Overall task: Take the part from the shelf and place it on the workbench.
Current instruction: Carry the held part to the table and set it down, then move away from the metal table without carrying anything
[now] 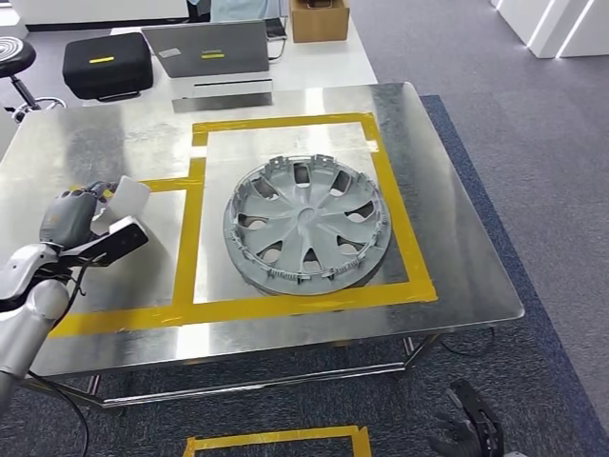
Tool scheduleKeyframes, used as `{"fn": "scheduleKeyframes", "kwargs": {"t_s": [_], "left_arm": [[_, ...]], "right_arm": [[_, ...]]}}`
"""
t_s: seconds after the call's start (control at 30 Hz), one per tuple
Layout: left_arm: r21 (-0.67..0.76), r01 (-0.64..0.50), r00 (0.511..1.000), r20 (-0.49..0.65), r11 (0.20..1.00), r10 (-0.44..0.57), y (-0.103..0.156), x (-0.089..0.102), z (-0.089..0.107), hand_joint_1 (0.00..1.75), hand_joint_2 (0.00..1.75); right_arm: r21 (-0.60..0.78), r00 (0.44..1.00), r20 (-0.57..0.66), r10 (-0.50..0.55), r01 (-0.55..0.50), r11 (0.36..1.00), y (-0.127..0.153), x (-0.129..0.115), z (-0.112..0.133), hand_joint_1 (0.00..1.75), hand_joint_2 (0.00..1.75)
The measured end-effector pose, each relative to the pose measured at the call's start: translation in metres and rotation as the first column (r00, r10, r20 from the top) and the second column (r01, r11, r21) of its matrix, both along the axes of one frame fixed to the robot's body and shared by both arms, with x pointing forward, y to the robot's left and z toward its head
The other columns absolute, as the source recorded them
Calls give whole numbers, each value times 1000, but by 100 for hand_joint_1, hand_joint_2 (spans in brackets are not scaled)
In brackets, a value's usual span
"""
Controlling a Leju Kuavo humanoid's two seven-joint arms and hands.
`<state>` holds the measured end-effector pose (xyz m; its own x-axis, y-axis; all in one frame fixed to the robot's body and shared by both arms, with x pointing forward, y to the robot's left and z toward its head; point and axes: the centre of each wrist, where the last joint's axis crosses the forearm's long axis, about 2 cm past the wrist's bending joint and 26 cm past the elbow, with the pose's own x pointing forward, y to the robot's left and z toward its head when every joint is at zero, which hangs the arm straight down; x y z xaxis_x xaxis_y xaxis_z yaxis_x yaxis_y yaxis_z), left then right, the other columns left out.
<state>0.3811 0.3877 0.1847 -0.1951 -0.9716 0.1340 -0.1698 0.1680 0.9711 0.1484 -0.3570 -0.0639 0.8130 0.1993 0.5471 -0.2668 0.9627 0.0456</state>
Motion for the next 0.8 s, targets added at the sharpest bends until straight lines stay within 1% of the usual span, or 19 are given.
{"fn": "scheduleKeyframes", "kwargs": {"t_s": [0.03, 0.17, 0.3, 0.5, 0.57, 0.63, 0.7, 0.8], "left_arm": [[0, 2, 1000, -1, 1000, -2, -2, 0, -1, 0, 175], [-3, 6, 1000, 0, 1000, -6, -7, 0, -3, 0, 0], [-58, -7, 999, 38, 998, 10, -8, -4, -6, 0, 0], [-185, -5, 992, 124, 983, 29, -16, -28, -12, 0, 0], [-270, 19, 983, 182, 963, 31, -20, -43, -13, 0, 0], [-348, 57, 966, 256, 936, 36, -25, -63, -12, 0, 0], [-388, 84, 950, 308, 918, 44, -28, -82, -9, 0, 0], [-417, 118, 925, 377, 901, 53, -29, -101, -3, 0, 0]], "right_arm": [[-2, 1000, -3, 2, -2, 1000, 0, 0, 0, 0, 175], [-8, 1000, -11, 6, -6, 1000, 0, -1, -1, 0, 175], [-8, 1000, -19, -7, 7, 1000, -1, -4, -2, 0, 175], [-15, 998, -46, -46, 45, 999, -4, -20, -6, 0, 175], [-18, 996, -53, -68, 67, 998, -3, -27, -7, 0, 175], [-20, 994, -64, -88, 87, 996, -1, -38, -8, 0, 175], [-20, 993, -75, -96, 94, 995, 0, -49, -9, 0, 175], [-20, 991, -80, -103, 102, 995, 1, -57, -8, 0, 175]]}}
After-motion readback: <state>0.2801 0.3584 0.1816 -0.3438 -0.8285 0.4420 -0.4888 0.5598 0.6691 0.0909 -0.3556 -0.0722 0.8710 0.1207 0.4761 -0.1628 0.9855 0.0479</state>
